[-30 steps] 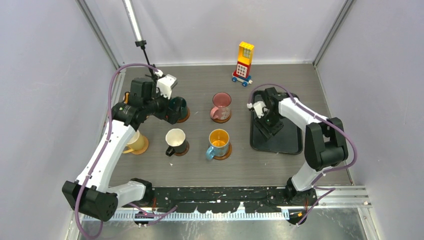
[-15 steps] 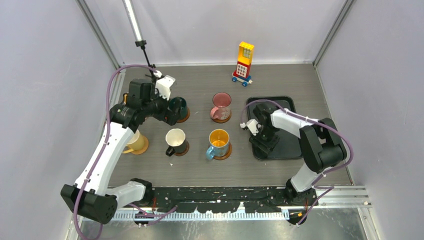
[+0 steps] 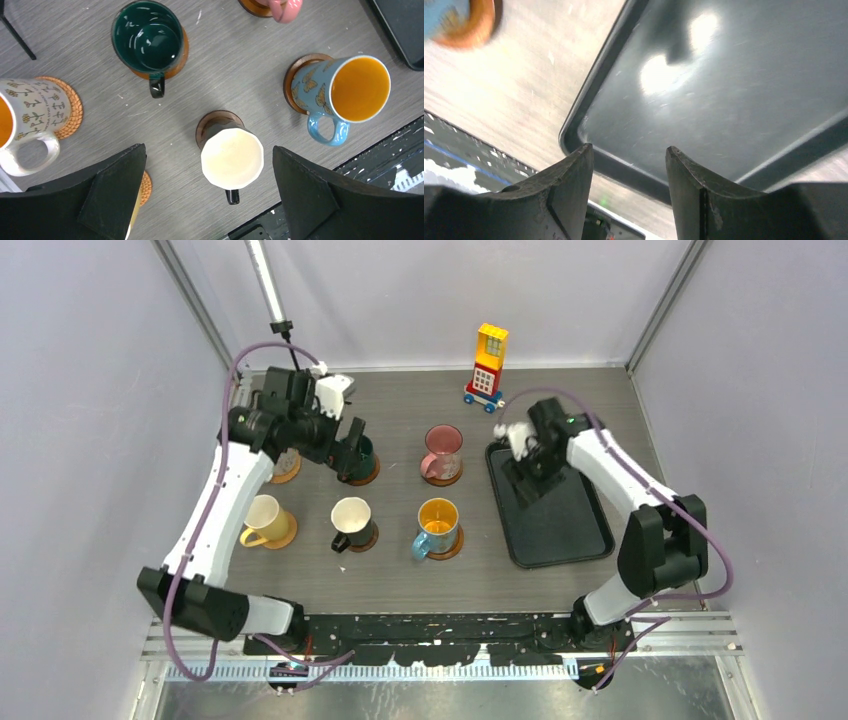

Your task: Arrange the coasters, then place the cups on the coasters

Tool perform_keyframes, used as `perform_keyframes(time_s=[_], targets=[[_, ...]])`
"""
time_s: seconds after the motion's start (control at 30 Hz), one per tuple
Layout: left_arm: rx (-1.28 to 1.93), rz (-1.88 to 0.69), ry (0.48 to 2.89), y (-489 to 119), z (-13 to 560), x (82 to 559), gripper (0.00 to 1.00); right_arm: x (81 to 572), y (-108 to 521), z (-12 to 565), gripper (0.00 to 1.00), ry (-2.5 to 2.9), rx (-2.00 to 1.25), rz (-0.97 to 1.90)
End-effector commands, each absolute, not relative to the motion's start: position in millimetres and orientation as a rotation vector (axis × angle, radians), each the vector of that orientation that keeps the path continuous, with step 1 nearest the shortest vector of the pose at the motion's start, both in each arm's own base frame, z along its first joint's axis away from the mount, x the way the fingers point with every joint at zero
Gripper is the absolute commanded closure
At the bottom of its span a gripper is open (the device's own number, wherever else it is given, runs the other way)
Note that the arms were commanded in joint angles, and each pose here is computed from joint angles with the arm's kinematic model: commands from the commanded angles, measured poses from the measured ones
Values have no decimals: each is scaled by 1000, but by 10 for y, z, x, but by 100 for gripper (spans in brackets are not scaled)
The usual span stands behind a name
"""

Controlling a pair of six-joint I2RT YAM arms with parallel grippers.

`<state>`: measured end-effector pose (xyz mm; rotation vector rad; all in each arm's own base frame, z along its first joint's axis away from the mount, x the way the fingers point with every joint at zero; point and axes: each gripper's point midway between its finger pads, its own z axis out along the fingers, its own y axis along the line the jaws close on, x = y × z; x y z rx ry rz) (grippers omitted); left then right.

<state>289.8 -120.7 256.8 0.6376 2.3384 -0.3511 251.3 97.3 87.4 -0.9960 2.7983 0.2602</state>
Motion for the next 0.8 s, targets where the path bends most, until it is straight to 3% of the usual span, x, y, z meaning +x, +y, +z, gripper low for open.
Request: perform_keyframes(time_s=[0.0,0.2,0.43,0.77], targets=[[588,-366,2440,-1048,2690,2876,0,2931,863,1519,40,2658,-776,307],[432,-411,2476,-749,2867,3080,0,3197,93,1548,40,2722,-508,205],[123,-385,2436,-94,3137,3283,0,3408,-438,1961,39,2623,-170,313],[51,-219,2473,363,3008,3336,0,3564,-550,2267,37,2518,-40,364]])
